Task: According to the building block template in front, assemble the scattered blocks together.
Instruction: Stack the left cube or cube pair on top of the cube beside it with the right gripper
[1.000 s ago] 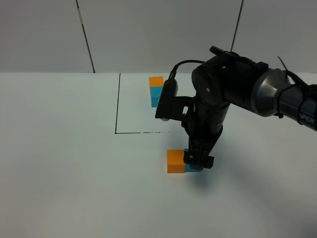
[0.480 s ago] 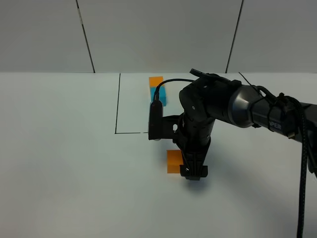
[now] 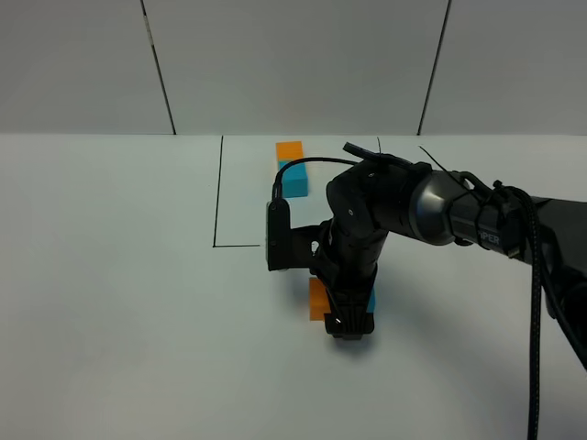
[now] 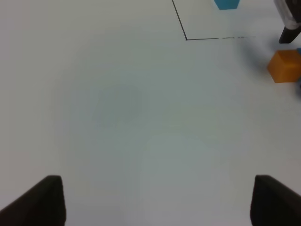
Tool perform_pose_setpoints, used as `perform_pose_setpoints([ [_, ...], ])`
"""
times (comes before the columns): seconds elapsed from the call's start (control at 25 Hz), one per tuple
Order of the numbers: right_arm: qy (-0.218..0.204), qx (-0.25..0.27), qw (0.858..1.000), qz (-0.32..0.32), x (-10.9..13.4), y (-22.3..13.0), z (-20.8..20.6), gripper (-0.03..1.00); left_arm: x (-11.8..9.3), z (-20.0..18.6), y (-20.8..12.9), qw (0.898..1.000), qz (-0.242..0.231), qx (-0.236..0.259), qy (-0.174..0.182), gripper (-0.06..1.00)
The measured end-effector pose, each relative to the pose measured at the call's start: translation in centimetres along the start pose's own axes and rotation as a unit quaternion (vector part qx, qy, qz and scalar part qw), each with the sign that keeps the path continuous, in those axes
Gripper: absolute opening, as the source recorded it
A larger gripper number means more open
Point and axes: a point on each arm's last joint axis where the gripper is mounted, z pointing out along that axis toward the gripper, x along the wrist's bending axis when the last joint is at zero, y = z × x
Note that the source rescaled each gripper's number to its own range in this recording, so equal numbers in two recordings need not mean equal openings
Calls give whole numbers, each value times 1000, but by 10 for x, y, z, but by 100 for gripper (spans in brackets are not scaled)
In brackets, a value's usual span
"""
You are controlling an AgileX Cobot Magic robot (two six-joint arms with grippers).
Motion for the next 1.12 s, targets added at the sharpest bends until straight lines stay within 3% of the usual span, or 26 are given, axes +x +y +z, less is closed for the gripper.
perform_pose_setpoints([
  [0.64, 19, 14, 1000, -6, 4, -2, 9, 79, 0, 0, 0, 1000, 1, 0, 0, 68],
  [0.8, 21, 15, 1000, -7, 4, -3, 9, 57, 0, 0, 0, 1000, 1, 0, 0, 68],
  [1.04, 27, 18, 999, -4, 5, -3, 9, 4, 0, 0, 0, 1000, 1, 0, 0, 68],
  [1.12, 28, 16, 999, 2, 5, -3, 9, 1, 0, 0, 0, 1000, 1, 0, 0, 68],
])
